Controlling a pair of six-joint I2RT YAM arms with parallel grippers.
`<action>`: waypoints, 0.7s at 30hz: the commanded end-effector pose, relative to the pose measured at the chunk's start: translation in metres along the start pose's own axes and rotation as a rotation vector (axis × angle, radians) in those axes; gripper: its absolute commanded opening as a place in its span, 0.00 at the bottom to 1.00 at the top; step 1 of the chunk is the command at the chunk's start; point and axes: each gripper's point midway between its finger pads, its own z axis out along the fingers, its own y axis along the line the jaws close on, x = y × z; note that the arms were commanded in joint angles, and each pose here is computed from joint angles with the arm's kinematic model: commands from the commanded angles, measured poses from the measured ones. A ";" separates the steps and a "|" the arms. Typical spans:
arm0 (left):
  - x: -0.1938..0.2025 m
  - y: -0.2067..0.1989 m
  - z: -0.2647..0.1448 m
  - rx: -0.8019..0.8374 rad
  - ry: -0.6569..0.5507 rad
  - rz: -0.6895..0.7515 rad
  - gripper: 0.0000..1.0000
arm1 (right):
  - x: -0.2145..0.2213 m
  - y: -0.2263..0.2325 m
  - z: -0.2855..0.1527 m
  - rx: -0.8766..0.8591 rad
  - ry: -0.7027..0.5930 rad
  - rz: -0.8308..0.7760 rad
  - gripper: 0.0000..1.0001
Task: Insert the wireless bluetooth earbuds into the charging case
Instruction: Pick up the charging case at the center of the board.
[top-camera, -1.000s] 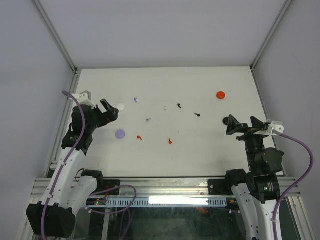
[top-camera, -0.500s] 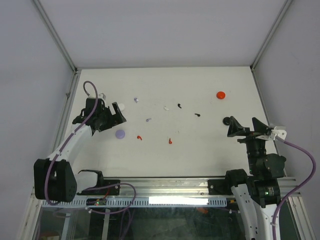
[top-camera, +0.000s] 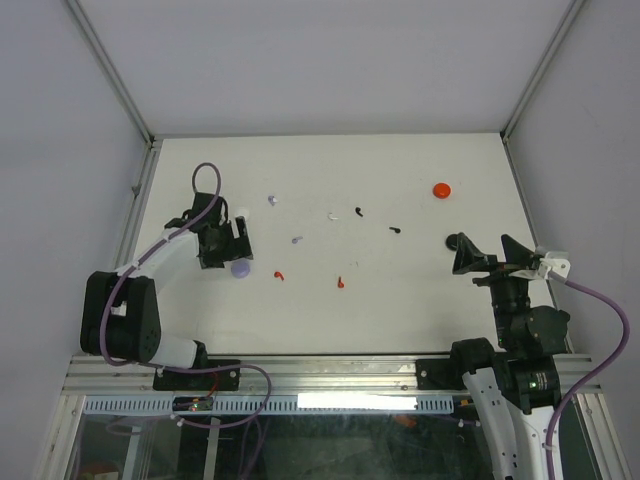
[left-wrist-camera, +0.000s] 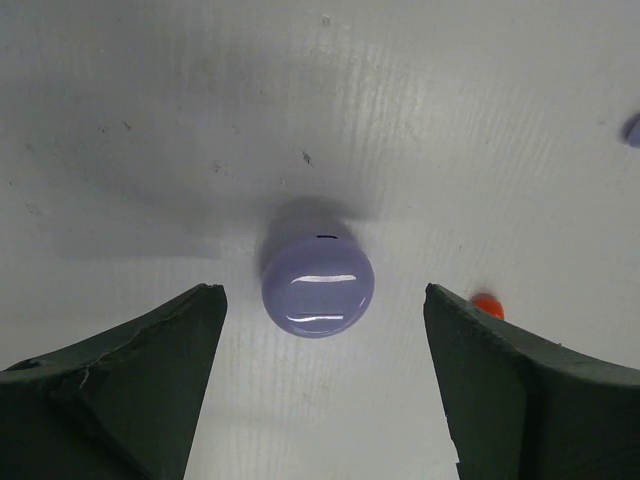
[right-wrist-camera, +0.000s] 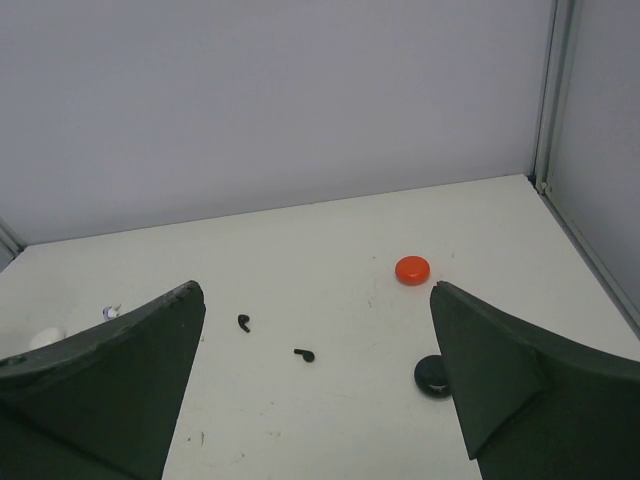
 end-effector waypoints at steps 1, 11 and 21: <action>-0.001 0.004 0.009 -0.090 0.012 0.064 0.83 | -0.018 0.004 0.000 -0.018 -0.070 -0.004 0.99; 0.008 0.001 0.024 -0.162 0.055 0.128 0.72 | -0.019 0.005 -0.001 -0.024 -0.074 -0.001 0.99; 0.017 -0.001 0.021 -0.183 0.083 0.164 0.63 | -0.018 0.001 -0.002 -0.005 -0.076 -0.001 0.99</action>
